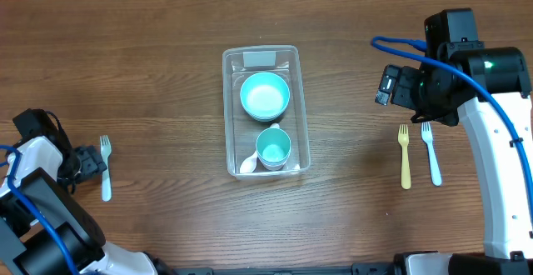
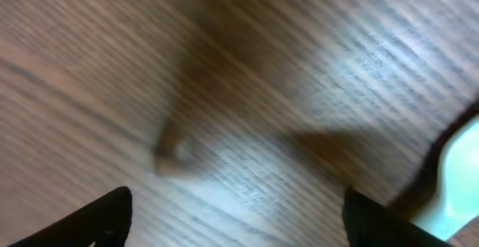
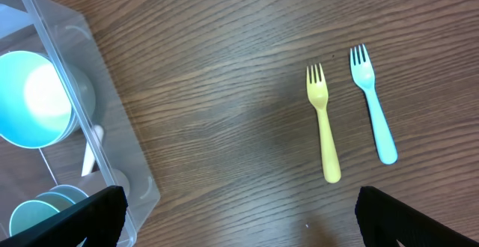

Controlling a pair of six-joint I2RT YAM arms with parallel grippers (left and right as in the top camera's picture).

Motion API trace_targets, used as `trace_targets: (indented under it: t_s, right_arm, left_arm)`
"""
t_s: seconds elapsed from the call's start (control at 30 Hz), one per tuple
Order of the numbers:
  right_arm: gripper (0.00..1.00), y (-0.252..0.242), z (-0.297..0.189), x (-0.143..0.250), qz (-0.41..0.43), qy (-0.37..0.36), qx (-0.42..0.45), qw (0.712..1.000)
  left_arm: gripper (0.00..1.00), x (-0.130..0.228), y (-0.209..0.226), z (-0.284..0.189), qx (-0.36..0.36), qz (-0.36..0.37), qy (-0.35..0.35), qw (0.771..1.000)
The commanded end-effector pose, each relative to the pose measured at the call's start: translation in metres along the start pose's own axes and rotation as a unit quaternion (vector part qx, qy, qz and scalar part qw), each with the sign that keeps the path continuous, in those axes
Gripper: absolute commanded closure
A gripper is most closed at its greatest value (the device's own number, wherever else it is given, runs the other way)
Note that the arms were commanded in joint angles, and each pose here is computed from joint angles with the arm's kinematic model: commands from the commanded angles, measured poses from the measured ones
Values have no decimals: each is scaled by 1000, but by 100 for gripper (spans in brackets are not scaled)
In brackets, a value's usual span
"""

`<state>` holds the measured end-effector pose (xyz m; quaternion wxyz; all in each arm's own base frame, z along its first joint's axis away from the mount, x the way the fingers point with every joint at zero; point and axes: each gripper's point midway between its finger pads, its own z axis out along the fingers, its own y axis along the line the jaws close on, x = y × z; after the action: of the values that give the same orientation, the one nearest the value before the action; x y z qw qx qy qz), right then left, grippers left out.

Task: Pack container
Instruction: 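Move the left gripper to the white fork and grasp it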

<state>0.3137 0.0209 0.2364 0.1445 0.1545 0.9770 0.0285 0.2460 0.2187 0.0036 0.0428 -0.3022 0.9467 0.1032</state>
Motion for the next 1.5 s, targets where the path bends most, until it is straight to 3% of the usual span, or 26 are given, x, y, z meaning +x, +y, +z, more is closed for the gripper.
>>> trace_targets:
  t_s: [0.0,0.3,0.47,0.6,0.67,0.77,0.87,0.93,1.13,1.27,1.47]
  right_arm:
    - [0,0,-12,-6,2,-23,-6,1000]
    - [0,0,-12,-6,2,-23,-5,1000]
    - [0,0,-12,-6,2,-23,-6,1000]
    - [0,0,-12,-6,2,-23,-5,1000]
    - [0,0,-12,-6,2,-23,-6,1000]
    - [0,0,-12,-6,2,-23,-6,1000]
    - [0,0,-12,-6,2,-23,-6,1000]
    - [0,0,-12,-6,2,-23,-6,1000]
    - [0,0,-12,-6,2,-23,-6,1000]
    - [0,0,-12,-6,2,-23,-6,1000]
    - [0,0,-12,-6,2,-23,-6,1000]
  left_arm:
    - [21,6,-30,9,64,18,18,998]
    - [22,-17,-67,-24,64,81,0,995]
    - [19,-29,-47,-41,-5,91,-1,996]
    - [23,-31,-64,-48,41,124,-3,991]
    - [22,-26,-79,-48,77,189,-2,979]
    - [23,-13,-100,-51,139,307,-5,942]
    - [35,4,-121,-59,214,385,-9,898]
    - [29,14,-130,-61,246,414,-12,876]
    - [24,37,-122,-41,231,424,19,876]
    - [21,32,-87,-25,122,383,53,914]
    - [24,33,-84,-18,110,373,53,920]
